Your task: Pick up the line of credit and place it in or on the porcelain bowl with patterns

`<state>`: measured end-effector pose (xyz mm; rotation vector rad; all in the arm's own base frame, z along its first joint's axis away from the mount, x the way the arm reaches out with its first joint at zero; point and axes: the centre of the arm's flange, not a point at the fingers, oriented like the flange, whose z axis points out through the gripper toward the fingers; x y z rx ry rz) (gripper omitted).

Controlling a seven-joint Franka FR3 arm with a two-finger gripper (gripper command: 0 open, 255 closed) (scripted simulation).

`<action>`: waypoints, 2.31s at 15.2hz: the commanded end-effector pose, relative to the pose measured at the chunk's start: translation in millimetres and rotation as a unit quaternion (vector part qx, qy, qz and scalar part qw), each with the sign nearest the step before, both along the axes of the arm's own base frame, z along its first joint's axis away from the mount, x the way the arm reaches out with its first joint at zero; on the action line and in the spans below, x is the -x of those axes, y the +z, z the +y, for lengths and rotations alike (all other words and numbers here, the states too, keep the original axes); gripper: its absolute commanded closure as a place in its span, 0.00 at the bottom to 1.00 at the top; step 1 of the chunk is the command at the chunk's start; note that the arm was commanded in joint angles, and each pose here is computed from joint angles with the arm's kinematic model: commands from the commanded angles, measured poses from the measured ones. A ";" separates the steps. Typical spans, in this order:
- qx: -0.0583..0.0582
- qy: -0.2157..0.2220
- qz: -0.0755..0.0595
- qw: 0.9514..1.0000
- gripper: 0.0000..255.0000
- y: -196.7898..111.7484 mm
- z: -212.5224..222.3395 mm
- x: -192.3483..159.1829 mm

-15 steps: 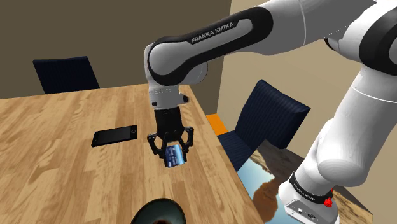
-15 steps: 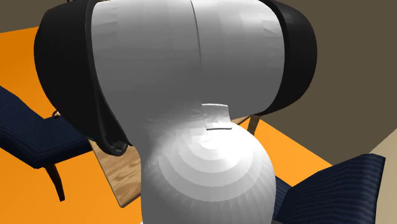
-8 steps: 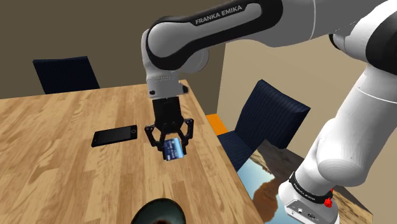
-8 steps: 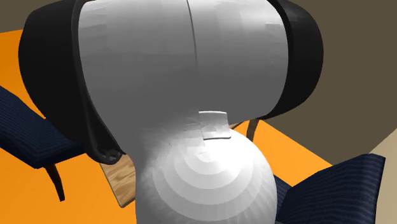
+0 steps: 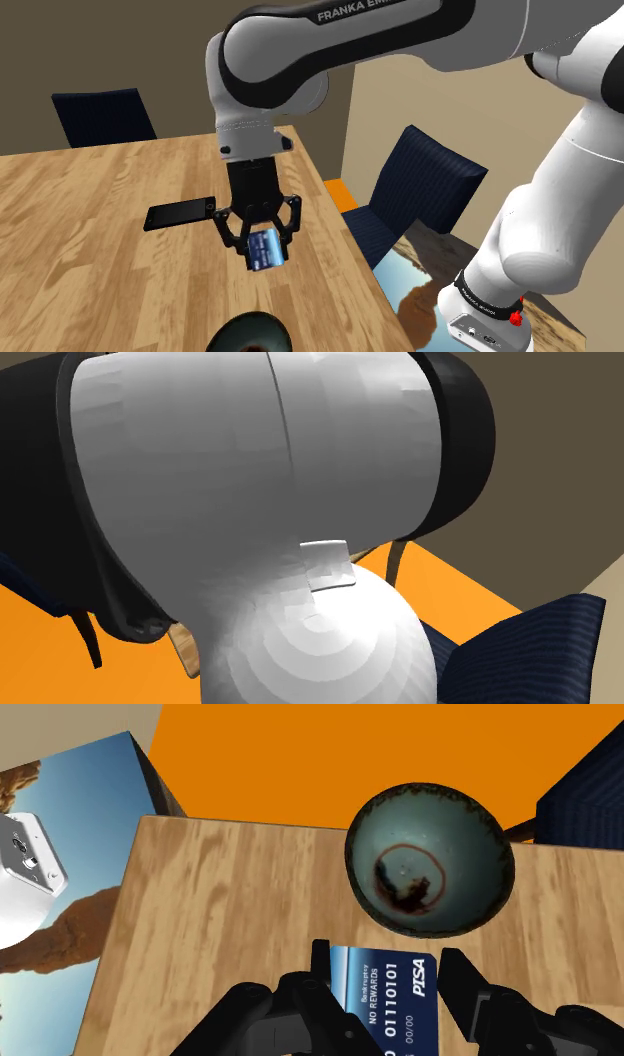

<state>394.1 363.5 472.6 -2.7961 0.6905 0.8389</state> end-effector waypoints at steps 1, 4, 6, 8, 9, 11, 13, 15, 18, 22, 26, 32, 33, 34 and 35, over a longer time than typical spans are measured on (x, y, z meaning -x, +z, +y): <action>0.000 -0.001 0.000 1.000 1.00 2.8 19.1 15.9; 0.000 -0.001 0.000 1.000 1.00 6.4 49.4 41.1; 0.000 -0.001 0.000 1.000 1.00 8.8 69.6 57.9; 0.000 -0.001 0.000 1.000 1.00 11.2 89.9 74.7; 0.000 -0.001 0.000 1.000 1.00 12.4 100.0 83.1; 0.000 -0.001 0.000 1.000 1.00 8.2 109.1 90.7; 0.000 -0.001 0.000 1.000 1.00 -2.4 109.1 90.7; 0.000 -0.001 0.000 1.000 1.00 -12.9 109.1 90.7; 0.000 -0.001 0.000 1.000 1.00 -28.8 109.1 90.7; 0.000 -0.001 0.000 1.000 1.00 -49.9 109.1 90.7; 0.000 -0.001 0.000 1.000 1.00 -71.0 109.1 90.7; 0.000 -0.001 0.000 1.000 1.00 -74.4 109.1 90.7; 0.000 -0.001 0.000 1.000 1.00 -74.4 109.1 90.7; 0.000 -0.001 0.000 1.000 1.00 -74.4 109.1 90.7; 0.000 -0.001 0.000 1.000 0.00 -74.4 109.1 90.7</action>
